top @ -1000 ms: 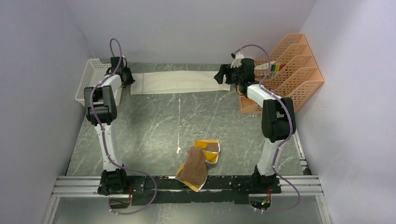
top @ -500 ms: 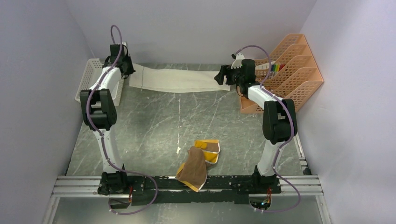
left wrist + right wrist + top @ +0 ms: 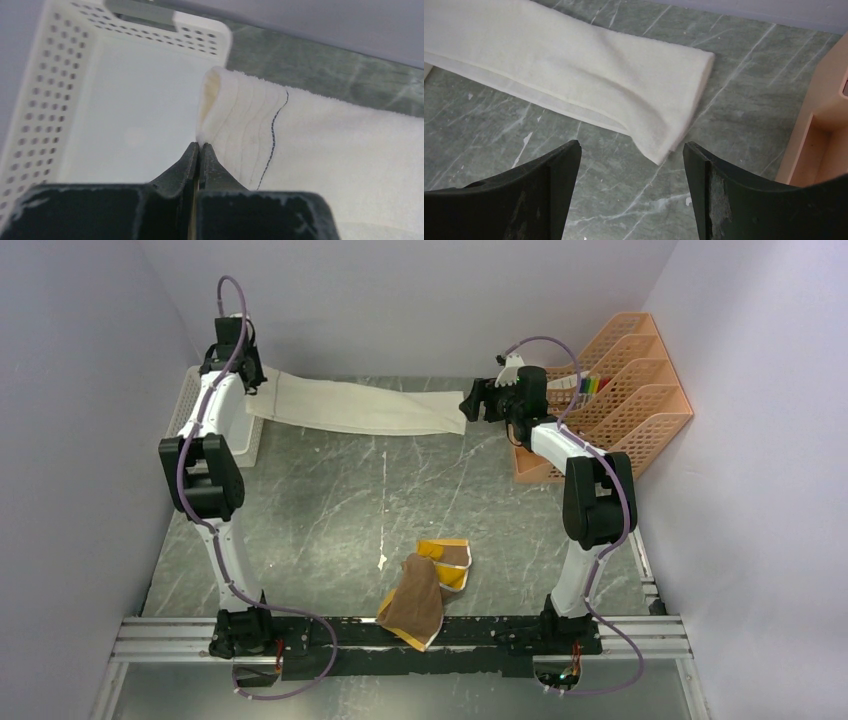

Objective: Roll the towels
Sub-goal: Fold the towel at the corner of the board.

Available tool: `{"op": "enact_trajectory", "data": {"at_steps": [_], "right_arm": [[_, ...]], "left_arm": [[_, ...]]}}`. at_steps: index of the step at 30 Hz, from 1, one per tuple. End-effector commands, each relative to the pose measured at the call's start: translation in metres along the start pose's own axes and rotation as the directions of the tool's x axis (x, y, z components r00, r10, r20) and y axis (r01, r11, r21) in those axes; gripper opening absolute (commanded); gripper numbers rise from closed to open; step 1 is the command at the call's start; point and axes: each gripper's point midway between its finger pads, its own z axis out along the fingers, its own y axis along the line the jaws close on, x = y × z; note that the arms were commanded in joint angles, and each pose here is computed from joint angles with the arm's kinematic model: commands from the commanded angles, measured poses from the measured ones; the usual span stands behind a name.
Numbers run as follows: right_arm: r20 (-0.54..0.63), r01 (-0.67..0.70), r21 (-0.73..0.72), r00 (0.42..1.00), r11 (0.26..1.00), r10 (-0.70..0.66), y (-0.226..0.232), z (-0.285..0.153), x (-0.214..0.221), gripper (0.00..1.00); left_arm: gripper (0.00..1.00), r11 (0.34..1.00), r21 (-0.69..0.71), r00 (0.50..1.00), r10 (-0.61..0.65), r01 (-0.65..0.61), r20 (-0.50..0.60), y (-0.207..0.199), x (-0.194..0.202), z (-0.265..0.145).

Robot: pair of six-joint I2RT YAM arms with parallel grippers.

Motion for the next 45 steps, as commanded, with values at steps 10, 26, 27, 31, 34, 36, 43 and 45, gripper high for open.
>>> {"op": "enact_trajectory", "data": {"at_steps": [10, 26, 27, 31, 34, 36, 43, 45], "right_arm": [[0.028, 0.028, -0.034, 0.999, 0.999, -0.027, 0.018, -0.003, -0.021, 0.76], [-0.081, 0.017, -0.050, 0.996, 0.999, -0.021, 0.014, 0.112, 0.014, 0.58], [-0.086, 0.015, -0.055, 0.996, 0.998, -0.020, 0.013, 0.121, 0.015, 0.57], [-0.101, 0.020, -0.045, 0.995, 0.999, -0.024, 0.001, 0.154, 0.024, 0.54], [-0.088, 0.021, -0.039, 0.996, 0.999, -0.024, -0.005, 0.171, 0.027, 0.52], [-0.077, 0.018, -0.040, 0.997, 0.999, -0.021, -0.007, 0.178, 0.028, 0.47], [-0.079, 0.000, -0.052, 0.997, 0.999, -0.004, -0.009, 0.185, 0.041, 0.34], [-0.080, -0.004, -0.056, 0.997, 0.998, 0.000, -0.009, 0.186, 0.044, 0.29]], "left_arm": [[0.07, 0.961, -0.256, 0.994, 0.103, -0.108, -0.036, 0.058, -0.021, -0.009], [0.07, 0.983, -0.136, 0.992, 0.121, -0.123, -0.026, 0.017, -0.010, -0.014], [0.07, 0.983, -0.135, 0.992, 0.121, -0.123, -0.027, 0.017, -0.009, -0.015], [0.07, 0.983, -0.137, 0.992, 0.122, -0.125, -0.031, 0.018, -0.005, -0.016], [0.07, 0.982, -0.137, 0.992, 0.126, -0.129, -0.033, 0.018, -0.005, -0.017], [0.07, 0.982, -0.137, 0.991, 0.127, -0.130, -0.032, 0.018, -0.005, -0.017], [0.07, 0.984, -0.128, 0.992, 0.125, -0.127, -0.026, 0.016, -0.007, -0.016], [0.07, 0.984, -0.126, 0.992, 0.126, -0.129, -0.026, 0.016, -0.007, -0.016]]}}
